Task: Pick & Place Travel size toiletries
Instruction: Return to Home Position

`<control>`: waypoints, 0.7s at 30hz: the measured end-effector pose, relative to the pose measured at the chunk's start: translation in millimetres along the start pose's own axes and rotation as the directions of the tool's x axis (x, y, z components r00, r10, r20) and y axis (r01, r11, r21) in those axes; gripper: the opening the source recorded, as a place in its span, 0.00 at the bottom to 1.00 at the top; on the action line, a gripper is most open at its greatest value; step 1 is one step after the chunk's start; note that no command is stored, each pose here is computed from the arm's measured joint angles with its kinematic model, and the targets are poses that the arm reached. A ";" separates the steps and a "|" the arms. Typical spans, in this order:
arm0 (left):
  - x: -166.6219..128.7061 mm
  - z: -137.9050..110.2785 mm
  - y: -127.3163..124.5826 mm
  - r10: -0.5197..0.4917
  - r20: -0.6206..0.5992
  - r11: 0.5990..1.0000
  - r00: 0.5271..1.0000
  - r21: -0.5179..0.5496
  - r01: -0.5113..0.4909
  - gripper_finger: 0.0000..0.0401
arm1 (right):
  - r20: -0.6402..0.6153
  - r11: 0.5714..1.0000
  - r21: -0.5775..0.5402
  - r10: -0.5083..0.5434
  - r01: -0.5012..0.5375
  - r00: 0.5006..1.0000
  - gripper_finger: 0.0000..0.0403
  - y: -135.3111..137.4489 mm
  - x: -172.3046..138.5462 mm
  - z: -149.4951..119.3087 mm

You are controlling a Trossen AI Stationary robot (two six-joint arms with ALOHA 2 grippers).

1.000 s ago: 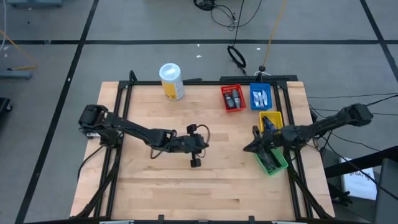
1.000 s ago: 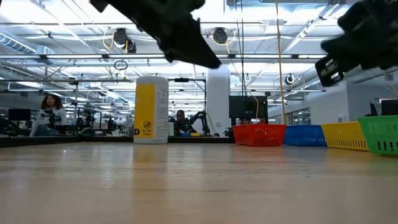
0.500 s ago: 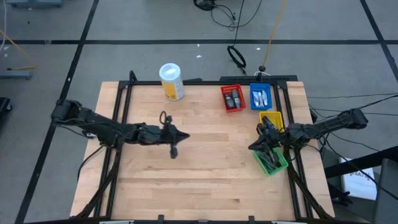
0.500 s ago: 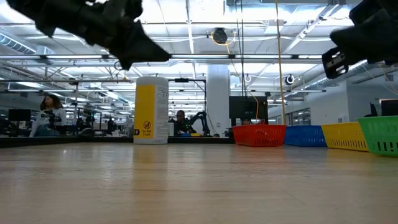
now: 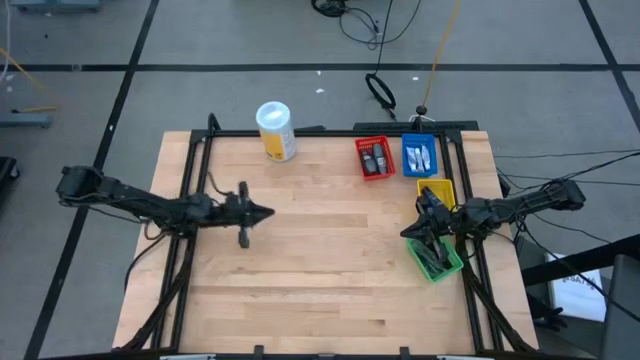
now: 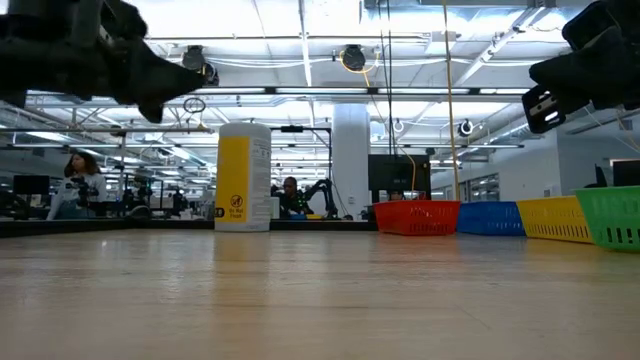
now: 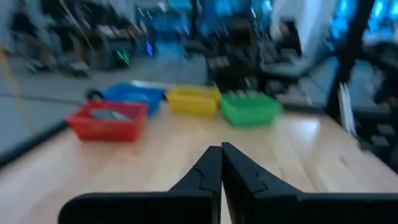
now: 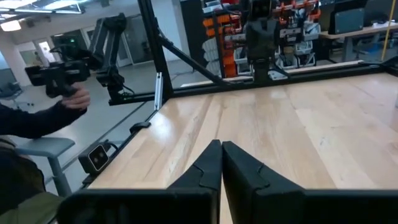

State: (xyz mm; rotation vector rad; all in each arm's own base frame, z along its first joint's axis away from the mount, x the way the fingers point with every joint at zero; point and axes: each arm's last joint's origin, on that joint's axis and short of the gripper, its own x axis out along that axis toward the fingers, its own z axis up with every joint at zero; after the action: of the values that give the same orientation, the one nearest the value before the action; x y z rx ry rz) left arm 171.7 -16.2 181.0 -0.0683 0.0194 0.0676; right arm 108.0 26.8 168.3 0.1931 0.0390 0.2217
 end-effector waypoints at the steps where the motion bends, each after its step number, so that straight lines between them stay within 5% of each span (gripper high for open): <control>1: -5.6 0.2 2.0 0.019 0.035 1.000 0.999 -0.004 -0.019 0.03 | -0.001 1.000 0.000 0.000 0.000 1.000 0.01 0.0 0.0 -0.1; 7: -27.9 -6.1 10.0 0.122 0.121 0.992 0.985 0.003 -0.124 0.05 | -0.008 1.000 0.000 -0.001 0.001 1.000 0.01 -0.1 0.5 -0.8; 21: -32.2 -8.0 10.7 0.122 0.108 0.992 0.987 0.008 -0.124 0.03 | -0.009 1.000 0.000 -0.001 0.001 1.000 0.01 -0.2 0.5 -1.1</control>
State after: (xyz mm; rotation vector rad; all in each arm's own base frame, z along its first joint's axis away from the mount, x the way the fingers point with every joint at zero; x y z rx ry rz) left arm 138.7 -8.2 173.0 -0.0484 -0.0831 0.1945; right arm 108.4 26.9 167.2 0.1918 0.0484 0.2212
